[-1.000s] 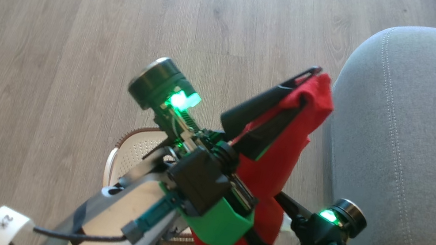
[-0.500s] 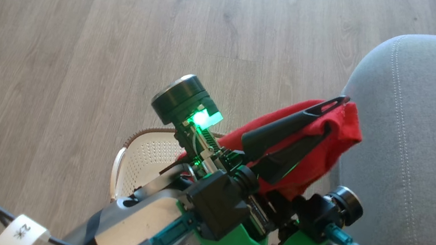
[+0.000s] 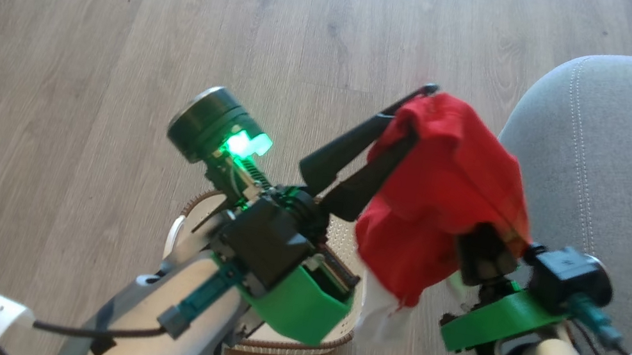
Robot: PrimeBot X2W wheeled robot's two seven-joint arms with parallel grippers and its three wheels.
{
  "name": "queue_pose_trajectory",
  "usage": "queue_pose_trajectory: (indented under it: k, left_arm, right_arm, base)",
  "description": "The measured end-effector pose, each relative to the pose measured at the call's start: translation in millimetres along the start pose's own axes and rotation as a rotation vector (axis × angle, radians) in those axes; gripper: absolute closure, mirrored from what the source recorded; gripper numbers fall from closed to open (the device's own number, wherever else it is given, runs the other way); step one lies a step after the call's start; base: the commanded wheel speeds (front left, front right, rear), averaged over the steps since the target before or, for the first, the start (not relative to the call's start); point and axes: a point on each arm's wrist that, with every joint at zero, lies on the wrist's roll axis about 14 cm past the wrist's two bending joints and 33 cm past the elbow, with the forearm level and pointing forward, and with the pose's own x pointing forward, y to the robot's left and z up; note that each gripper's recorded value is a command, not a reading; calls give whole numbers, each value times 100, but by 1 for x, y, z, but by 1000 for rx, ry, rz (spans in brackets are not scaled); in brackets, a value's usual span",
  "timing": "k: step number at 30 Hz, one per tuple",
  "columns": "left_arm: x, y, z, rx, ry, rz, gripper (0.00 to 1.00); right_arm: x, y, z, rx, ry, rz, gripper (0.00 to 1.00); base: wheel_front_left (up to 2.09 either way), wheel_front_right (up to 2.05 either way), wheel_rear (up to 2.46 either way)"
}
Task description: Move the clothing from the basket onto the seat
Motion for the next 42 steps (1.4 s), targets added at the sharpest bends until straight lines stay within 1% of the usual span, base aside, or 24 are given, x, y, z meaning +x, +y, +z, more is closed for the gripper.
queue_pose_trajectory:
  k: [3,5,8,12,13,20,27,32,37,38,40,41,42]
  left_arm:
    - [-7,8,-9,0,33,31,100]
    - [-11,9,-16,-3,58,36,100]
    - [-18,11,-29,-8,104,46,100]
    - [-32,12,-50,-18,182,57,100]
    - [-32,12,-50,-18,182,57,100]
    - [-56,15,-86,-30,314,75,100]
    - [-77,0,-121,-66,432,26,100]
    - [-85,-3,-133,-83,475,17,100]
    - [-91,-17,-142,-111,507,-30,100]
    - [-93,-19,-144,-115,513,-36,91]
    - [-94,-22,-146,-120,521,-47,18]
    - [-95,-23,-146,-122,522,-52,0]
    - [-96,-25,-147,-125,528,-55,0]
  right_arm:
    - [-2,-16,13,66,-52,-76,100]
    - [-2,-22,25,69,-91,-95,100]
    - [-1,-24,42,67,-144,-97,100]
    - [0,-20,55,66,-183,-86,100]
    - [0,-20,55,66,-183,-86,100]
    - [3,-13,67,89,-224,-59,100]
    - [9,-18,73,80,-240,-49,100]
    - [11,-20,72,81,-242,-51,100]
    - [10,-23,71,86,-238,-57,100]
    - [10,-23,70,86,-237,-59,100]
    - [10,-25,70,85,-238,-62,100]
    - [10,-25,70,85,-238,-64,100]
    - [10,-25,70,85,-238,-65,100]
  base:
    - [0,0,0]
    - [0,0,0]
    - [0,0,0]
    - [0,0,0]
    - [0,0,0]
    - [0,0,0]
    - [0,0,0]
    - [0,0,0]
    - [0,0,0]
    - [0,0,0]
    - [0,0,0]
    - [0,0,0]
    - [0,0,0]
